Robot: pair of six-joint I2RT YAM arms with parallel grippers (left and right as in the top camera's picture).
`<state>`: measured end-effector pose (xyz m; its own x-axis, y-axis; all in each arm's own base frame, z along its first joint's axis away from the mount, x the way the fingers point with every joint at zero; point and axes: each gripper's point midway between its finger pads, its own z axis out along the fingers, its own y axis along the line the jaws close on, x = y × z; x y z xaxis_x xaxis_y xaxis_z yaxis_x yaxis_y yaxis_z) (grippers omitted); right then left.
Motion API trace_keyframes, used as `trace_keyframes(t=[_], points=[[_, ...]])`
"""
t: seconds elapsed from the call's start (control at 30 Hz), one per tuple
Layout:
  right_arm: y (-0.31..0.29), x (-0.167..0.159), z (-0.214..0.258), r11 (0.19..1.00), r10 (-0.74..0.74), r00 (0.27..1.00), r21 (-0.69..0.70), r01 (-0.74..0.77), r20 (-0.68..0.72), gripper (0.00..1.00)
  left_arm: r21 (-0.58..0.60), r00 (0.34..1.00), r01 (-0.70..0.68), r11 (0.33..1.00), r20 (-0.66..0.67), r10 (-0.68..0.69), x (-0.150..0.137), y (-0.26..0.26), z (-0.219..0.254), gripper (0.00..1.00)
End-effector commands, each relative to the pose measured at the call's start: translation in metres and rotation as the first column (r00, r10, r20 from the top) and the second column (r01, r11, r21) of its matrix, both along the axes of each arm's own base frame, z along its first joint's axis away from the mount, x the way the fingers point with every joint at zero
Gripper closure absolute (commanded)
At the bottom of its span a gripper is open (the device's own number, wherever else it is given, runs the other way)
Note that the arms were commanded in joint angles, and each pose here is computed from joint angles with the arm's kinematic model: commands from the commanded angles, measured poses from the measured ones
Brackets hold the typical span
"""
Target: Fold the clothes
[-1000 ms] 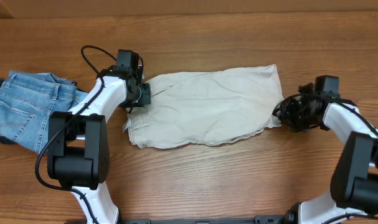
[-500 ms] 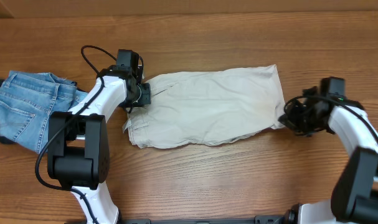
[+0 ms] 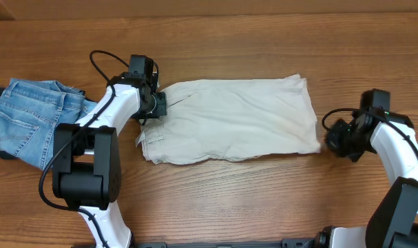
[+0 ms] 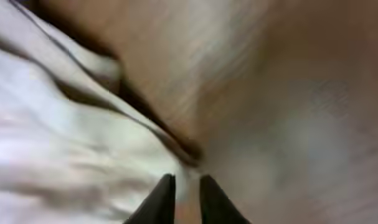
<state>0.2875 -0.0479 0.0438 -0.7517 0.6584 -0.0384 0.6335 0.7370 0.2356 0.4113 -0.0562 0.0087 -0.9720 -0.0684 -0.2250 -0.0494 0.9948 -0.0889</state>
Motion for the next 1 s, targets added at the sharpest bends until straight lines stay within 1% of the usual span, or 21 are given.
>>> trace_keyframes(t=[0.0,0.03,0.07,0.1,0.17,0.2,0.27,0.33,0.43,0.47,0.5,0.57,0.67,0.7,0.73,0.8,0.83,0.87,0.97], points=[[0.052,0.057,0.048,0.924,0.232,0.885,0.194,-0.331,0.404,0.51,0.060,0.994,-0.025,0.998,-0.107,0.032,-0.022,0.017,-0.028,0.91],[0.060,0.070,0.062,0.902,0.224,0.844,0.223,-0.368,0.488,0.51,0.059,0.994,-0.025,0.998,-0.108,0.031,-0.022,0.017,-0.028,0.91],[0.061,0.088,0.073,0.910,0.182,0.818,0.222,-0.351,0.546,0.51,0.059,0.994,-0.025,0.998,-0.106,0.031,-0.022,0.016,-0.028,0.88],[0.060,0.097,0.074,0.918,0.195,0.801,0.181,-0.351,0.567,0.51,0.059,0.994,-0.022,0.998,-0.106,0.028,-0.022,0.015,-0.028,0.87],[0.059,0.125,0.071,0.932,0.252,0.744,0.052,-0.359,0.619,0.51,0.058,0.994,-0.021,0.998,-0.106,0.027,-0.022,0.015,-0.028,0.84],[0.062,0.137,0.067,0.927,0.273,0.716,0.024,-0.375,0.643,0.51,0.049,0.994,-0.020,0.999,-0.107,0.025,-0.022,0.013,-0.028,0.82],[0.063,0.153,0.042,0.926,0.269,0.714,0.029,-0.376,0.647,0.52,0.025,0.994,-0.016,1.000,-0.110,0.019,-0.022,0.009,-0.028,0.81],[0.061,0.159,0.025,0.928,0.268,0.720,0.030,-0.372,0.640,0.52,0.010,0.994,-0.015,1.000,-0.112,0.016,-0.022,0.006,-0.028,0.81],[0.052,0.162,0.022,0.941,0.268,0.729,-0.010,-0.338,0.629,0.51,0.010,0.994,-0.015,1.000,-0.112,0.016,-0.022,0.006,-0.028,0.80],[0.054,0.164,0.023,0.940,0.273,0.721,-0.016,-0.342,0.637,0.51,0.010,0.994,-0.015,1.000,-0.108,0.016,-0.021,0.006,-0.028,0.80],[0.057,0.168,0.027,0.936,0.285,0.700,-0.032,-0.351,0.654,0.55,0.005,0.995,-0.016,1.000,-0.101,0.017,-0.020,0.005,-0.027,0.79],[0.060,0.171,0.029,0.933,0.292,0.689,-0.041,-0.356,0.664,0.55,0.005,0.995,-0.018,1.000,-0.102,0.019,-0.020,0.005,-0.027,0.80],[0.060,0.172,0.023,0.936,0.297,0.699,-0.053,-0.348,0.651,0.55,0.005,0.995,-0.019,1.000,-0.101,0.019,-0.020,0.005,-0.027,0.80],[0.060,0.171,0.019,0.935,0.295,0.705,-0.045,-0.351,0.645,0.58,0.005,0.995,-0.019,1.000,-0.101,0.019,-0.020,0.006,-0.027,0.80],[0.064,0.170,0.015,0.933,0.294,0.711,-0.030,-0.359,0.639,0.64,0.005,0.995,-0.018,1.000,-0.101,0.019,-0.020,0.006,-0.027,0.79],[0.072,0.170,0.019,0.924,0.300,0.695,-0.016,-0.383,0.654,0.82,0.006,0.995,-0.019,1.000,-0.101,0.019,-0.020,0.006,-0.027,0.79],[0.070,0.176,0.026,0.938,0.246,0.712,0.024,-0.346,0.657,0.96,0.006,0.995,-0.019,1.000,-0.101,0.019,-0.020,0.006,-0.027,0.79],[0.067,0.180,0.031,0.945,0.217,0.717,0.042,-0.325,0.662,0.96,0.006,0.995,-0.019,1.000,-0.101,0.019,-0.020,0.006,-0.027,0.79],[0.057,0.197,0.054,0.954,0.175,0.685,0.050,-0.296,0.708,0.96,0.006,0.995,-0.019,1.000,-0.096,0.019,-0.018,0.006,-0.027,0.78]])
